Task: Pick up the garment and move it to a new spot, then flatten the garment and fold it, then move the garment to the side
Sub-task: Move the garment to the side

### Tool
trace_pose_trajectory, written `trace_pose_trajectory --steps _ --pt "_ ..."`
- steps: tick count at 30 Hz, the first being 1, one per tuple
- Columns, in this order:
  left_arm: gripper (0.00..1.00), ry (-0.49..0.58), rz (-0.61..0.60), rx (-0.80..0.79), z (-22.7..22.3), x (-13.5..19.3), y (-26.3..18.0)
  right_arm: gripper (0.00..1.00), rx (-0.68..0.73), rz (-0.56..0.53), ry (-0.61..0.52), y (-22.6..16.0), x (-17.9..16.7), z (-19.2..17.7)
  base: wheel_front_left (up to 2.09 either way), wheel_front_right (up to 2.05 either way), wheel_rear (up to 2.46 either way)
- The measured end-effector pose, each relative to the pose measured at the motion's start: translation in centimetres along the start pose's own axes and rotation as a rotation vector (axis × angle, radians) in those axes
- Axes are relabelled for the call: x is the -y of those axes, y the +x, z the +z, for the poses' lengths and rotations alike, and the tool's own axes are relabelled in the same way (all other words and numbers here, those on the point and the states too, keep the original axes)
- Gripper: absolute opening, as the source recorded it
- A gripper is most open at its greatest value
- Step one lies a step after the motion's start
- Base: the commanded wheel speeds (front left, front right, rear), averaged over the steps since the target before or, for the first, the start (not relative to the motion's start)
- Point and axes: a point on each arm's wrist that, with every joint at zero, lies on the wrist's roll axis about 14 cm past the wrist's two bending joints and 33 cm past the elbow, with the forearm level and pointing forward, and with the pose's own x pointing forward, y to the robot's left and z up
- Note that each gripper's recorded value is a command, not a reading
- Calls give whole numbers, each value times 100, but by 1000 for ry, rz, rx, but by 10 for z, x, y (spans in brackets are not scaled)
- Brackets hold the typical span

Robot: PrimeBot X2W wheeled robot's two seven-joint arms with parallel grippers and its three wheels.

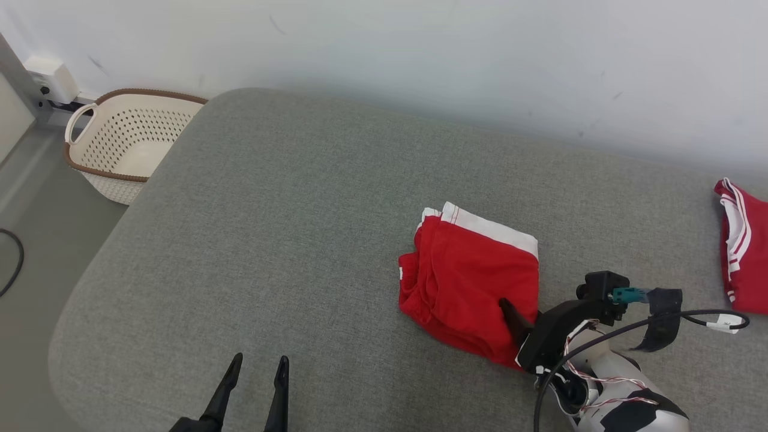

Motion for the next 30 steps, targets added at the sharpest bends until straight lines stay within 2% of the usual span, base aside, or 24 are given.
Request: trace_pose_trajectory --steps 1,10,19,30 --pt "100 0 3 0 0 0 0 0 3 3 -6 0 -1 1 0 0 0" --pt "100 -3 -7 2 0 4 4 0 111 -11 -83 -4 9 28 0 0 0" --pt "100 -11 -51 -10 -6 19 15 0 141 -45 -363 -15 32 63 0 0 0" --pt "100 -30 -142 -12 -13 52 41 0 149 -169 -624 -42 94 124 0 0 0"
